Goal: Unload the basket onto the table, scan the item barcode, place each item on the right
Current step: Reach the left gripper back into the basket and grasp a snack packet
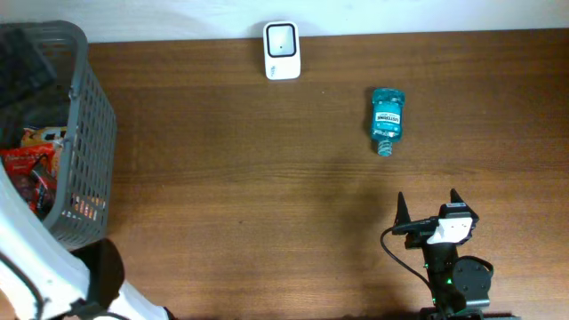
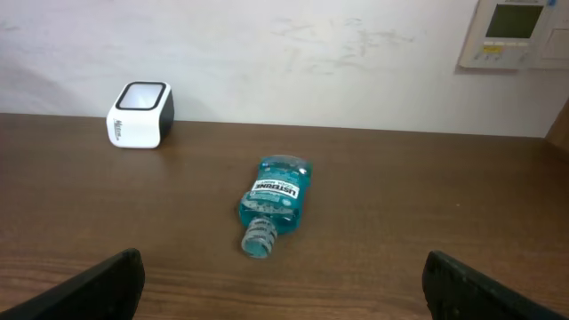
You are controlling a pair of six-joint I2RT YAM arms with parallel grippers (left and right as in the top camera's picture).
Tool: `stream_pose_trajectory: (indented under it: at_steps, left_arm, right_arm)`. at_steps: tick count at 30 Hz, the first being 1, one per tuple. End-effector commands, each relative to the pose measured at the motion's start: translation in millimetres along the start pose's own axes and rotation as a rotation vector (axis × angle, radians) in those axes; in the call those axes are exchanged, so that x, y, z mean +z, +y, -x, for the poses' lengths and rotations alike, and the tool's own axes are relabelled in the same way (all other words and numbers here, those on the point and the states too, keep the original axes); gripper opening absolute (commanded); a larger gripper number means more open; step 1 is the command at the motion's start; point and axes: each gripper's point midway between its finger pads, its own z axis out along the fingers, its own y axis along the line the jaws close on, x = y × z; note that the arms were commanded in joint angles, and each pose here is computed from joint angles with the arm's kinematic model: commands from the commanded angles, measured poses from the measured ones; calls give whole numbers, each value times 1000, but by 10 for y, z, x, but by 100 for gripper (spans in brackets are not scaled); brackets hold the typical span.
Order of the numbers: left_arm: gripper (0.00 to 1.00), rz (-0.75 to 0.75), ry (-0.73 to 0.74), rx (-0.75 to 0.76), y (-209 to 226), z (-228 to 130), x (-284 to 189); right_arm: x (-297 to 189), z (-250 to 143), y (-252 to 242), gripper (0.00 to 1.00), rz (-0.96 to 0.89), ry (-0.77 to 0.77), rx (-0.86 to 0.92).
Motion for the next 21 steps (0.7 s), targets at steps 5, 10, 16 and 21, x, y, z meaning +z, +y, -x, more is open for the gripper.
stream_pose_trajectory:
  at_steps: [5,10,16,21]
  left_arm:
    - [99,310,351,-160,1276,-746,1245]
    - [98,400,537,-87,1612,-1528,1867]
    - [87,288,534,18,1531,-1972,2453]
    - [56,281,502,19,1538,-2225,2713]
  right_arm:
    - [2,-33,12,99,4,4,3]
    - [2,-33,12,99,4,4,3]
    - [2,-34,12,99,4,4,3]
    - [2,-34,12,99,4,4,3]
